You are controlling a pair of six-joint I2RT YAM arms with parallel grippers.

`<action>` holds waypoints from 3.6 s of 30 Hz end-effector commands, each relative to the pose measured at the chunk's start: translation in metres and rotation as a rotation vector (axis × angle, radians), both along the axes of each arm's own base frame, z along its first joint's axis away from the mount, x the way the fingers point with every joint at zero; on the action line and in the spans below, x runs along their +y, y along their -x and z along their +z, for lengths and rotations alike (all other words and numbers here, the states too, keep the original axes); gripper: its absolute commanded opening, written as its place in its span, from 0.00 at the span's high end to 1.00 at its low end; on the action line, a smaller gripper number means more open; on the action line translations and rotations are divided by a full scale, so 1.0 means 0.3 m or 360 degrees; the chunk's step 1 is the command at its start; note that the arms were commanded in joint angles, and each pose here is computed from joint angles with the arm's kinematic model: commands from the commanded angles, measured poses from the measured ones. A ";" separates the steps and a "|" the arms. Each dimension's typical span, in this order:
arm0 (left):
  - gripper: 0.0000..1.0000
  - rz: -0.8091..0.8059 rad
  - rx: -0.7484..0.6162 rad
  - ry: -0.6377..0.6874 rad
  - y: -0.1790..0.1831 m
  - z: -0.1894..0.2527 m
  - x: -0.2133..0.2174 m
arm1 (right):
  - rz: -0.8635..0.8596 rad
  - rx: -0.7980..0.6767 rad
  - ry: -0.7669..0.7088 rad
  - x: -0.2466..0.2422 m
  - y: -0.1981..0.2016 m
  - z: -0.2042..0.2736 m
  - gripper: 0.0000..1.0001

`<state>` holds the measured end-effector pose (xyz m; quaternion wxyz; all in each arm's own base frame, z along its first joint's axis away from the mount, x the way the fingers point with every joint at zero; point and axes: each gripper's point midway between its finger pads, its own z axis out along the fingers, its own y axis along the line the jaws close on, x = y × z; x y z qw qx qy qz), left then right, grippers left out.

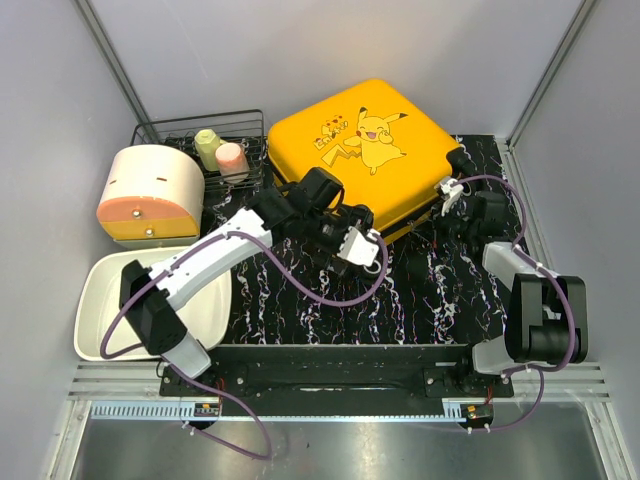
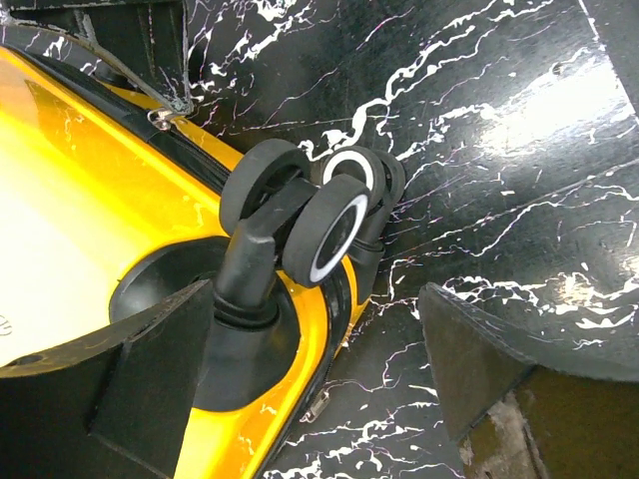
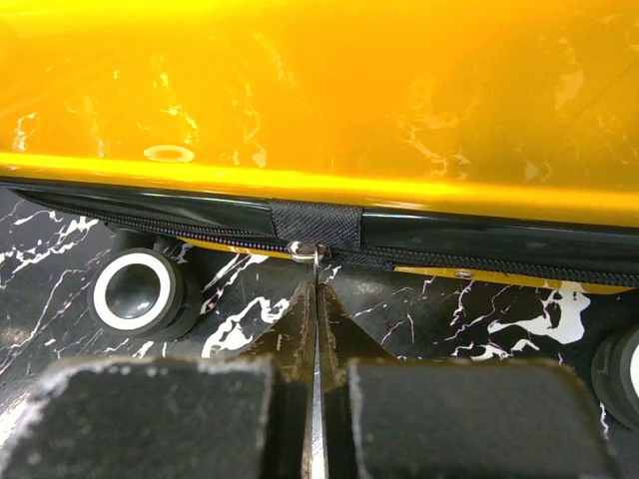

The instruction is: Open, take out, and arrange the luggage

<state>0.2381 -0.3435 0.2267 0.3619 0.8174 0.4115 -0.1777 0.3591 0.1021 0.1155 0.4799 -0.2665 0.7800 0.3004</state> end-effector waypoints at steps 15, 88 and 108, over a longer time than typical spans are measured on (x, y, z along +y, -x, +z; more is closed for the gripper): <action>0.13 0.0064 -0.0018 0.0059 -0.012 0.014 0.003 | -0.0031 -0.0100 -0.0037 0.022 -0.070 0.029 0.85; 1.00 -0.0407 -0.0167 -0.0615 0.054 -0.281 0.278 | -0.0392 -0.0773 -0.0092 -0.606 -0.556 0.216 1.00; 1.00 -0.0659 -0.0021 -0.0482 0.119 -0.300 0.211 | -0.0145 -0.0614 -0.0356 -0.345 -0.971 0.068 1.00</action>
